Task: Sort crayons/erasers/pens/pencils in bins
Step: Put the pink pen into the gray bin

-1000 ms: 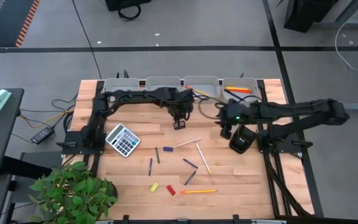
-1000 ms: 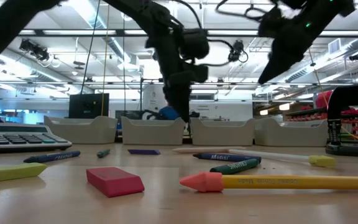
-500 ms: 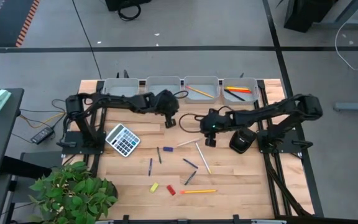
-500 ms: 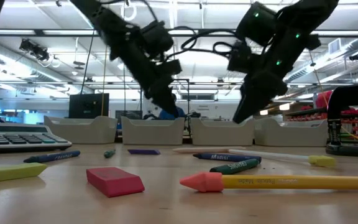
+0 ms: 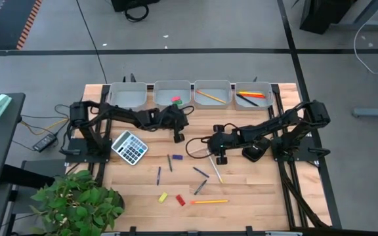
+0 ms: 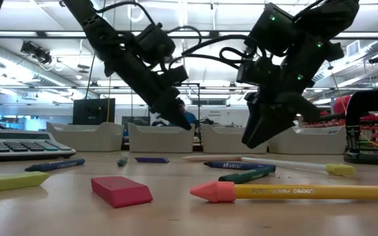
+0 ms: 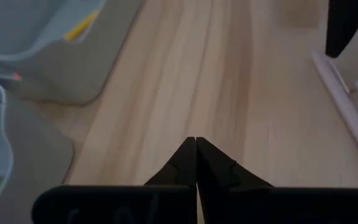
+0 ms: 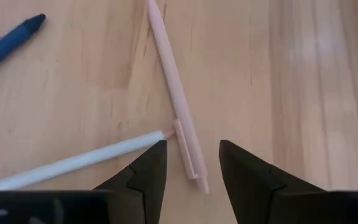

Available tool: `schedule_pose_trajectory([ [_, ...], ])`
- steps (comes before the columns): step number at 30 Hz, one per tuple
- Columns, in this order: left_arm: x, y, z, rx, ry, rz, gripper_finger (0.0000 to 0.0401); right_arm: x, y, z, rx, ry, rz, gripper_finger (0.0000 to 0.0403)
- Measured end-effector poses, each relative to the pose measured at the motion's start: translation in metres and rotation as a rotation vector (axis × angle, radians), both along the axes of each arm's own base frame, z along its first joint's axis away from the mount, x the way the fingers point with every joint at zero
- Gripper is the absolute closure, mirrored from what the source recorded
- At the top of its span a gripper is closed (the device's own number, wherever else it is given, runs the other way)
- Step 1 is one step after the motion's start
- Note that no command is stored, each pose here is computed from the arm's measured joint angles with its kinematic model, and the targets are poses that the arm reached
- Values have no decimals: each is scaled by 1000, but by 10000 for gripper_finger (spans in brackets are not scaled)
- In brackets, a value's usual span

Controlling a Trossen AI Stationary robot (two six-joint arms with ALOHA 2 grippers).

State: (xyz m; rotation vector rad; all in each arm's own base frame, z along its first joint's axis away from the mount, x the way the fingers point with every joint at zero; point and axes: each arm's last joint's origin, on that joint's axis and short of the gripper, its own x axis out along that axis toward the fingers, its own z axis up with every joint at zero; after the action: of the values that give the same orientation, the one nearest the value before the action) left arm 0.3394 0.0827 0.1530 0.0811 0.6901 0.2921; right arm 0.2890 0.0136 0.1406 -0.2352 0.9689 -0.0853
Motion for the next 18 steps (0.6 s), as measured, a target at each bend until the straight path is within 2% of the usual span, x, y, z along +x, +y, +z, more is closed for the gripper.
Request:
schedule_pose_trajectory([
  [5, 3, -5, 3, 51, -27, 14, 385, 0, -1, -3, -13, 19, 5, 247],
  [10, 4, -8, 3, 53, -23, 4, 395, 2, 0, -12, -16, 46, 22, 247],
  [14, 4, -9, 3, 48, -24, 5, 384, 4, 0, -19, -23, 65, 34, 248],
  [18, 4, -9, 3, 47, -23, 6, 383, 5, -4, -19, -15, 55, 26, 266],
])
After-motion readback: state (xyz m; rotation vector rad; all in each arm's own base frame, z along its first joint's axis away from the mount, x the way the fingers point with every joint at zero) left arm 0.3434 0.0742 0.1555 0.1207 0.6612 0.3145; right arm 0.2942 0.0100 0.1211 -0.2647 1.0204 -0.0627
